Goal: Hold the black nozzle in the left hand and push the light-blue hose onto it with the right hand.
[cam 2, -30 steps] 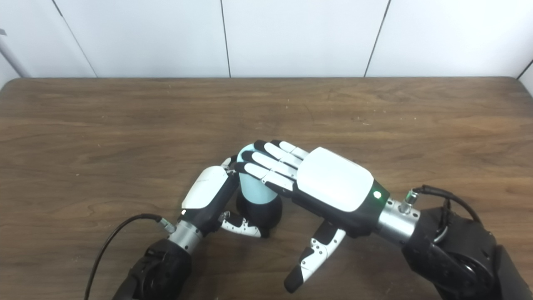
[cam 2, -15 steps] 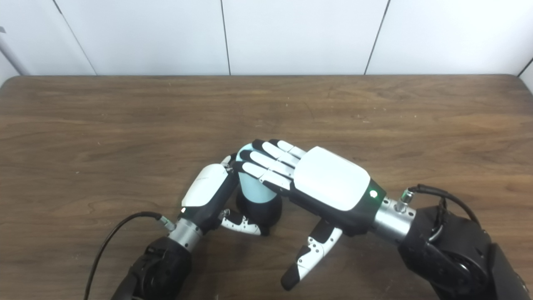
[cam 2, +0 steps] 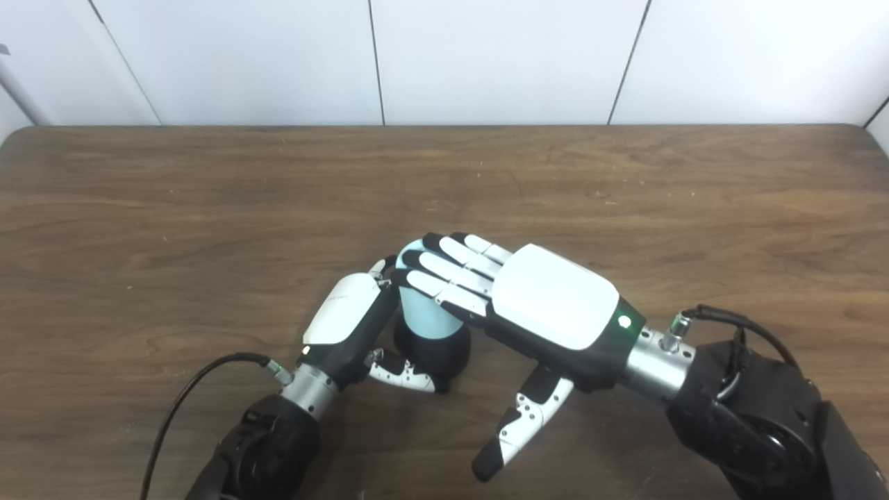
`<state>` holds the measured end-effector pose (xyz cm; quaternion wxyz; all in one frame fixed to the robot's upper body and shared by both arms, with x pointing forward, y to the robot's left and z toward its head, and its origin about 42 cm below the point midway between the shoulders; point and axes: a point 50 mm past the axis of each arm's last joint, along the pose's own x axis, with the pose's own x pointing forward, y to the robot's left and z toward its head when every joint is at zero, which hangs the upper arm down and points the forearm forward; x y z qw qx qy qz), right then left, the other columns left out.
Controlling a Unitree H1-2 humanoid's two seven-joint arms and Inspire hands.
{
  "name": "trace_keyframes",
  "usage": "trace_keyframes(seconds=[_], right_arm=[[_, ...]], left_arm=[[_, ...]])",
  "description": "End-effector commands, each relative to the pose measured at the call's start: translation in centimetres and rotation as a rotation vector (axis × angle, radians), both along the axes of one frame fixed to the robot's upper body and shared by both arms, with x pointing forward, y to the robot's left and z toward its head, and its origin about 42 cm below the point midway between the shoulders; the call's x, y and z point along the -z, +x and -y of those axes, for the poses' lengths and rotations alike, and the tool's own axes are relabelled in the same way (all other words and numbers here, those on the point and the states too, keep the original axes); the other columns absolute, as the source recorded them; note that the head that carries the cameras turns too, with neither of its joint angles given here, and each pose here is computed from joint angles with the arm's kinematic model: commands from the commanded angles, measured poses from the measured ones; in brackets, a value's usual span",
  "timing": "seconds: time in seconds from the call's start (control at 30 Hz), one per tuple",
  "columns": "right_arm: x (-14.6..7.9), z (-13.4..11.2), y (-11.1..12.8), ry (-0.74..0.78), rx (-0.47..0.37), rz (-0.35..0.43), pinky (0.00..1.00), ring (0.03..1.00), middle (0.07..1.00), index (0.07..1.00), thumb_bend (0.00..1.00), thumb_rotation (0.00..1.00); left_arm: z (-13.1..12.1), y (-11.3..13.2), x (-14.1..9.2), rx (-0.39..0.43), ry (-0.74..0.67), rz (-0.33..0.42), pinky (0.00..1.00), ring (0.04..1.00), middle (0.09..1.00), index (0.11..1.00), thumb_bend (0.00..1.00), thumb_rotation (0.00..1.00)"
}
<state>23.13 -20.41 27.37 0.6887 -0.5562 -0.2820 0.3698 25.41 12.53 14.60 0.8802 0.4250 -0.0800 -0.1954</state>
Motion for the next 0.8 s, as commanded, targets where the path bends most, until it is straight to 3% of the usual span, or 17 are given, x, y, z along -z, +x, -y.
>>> trace_keyframes(seconds=[0.0, 0.77], right_arm=[[2.63, 0.76, -0.39, -0.136, -0.015, -0.148, 1.0, 1.0, 1.0, 1.0, 0.78, 1.0], [2.57, 1.12, -0.61, -0.121, -0.003, -0.146, 1.0, 1.0, 1.0, 1.0, 0.75, 1.0]], left_arm=[[-1.29, -0.49, 2.43, -0.051, 0.082, -0.132, 1.0, 0.636, 0.481, 0.491, 0.52, 0.0], [-1.52, -0.33, 2.43, -0.052, 0.084, -0.132, 1.0, 0.635, 0.483, 0.49, 0.52, 0.0]])
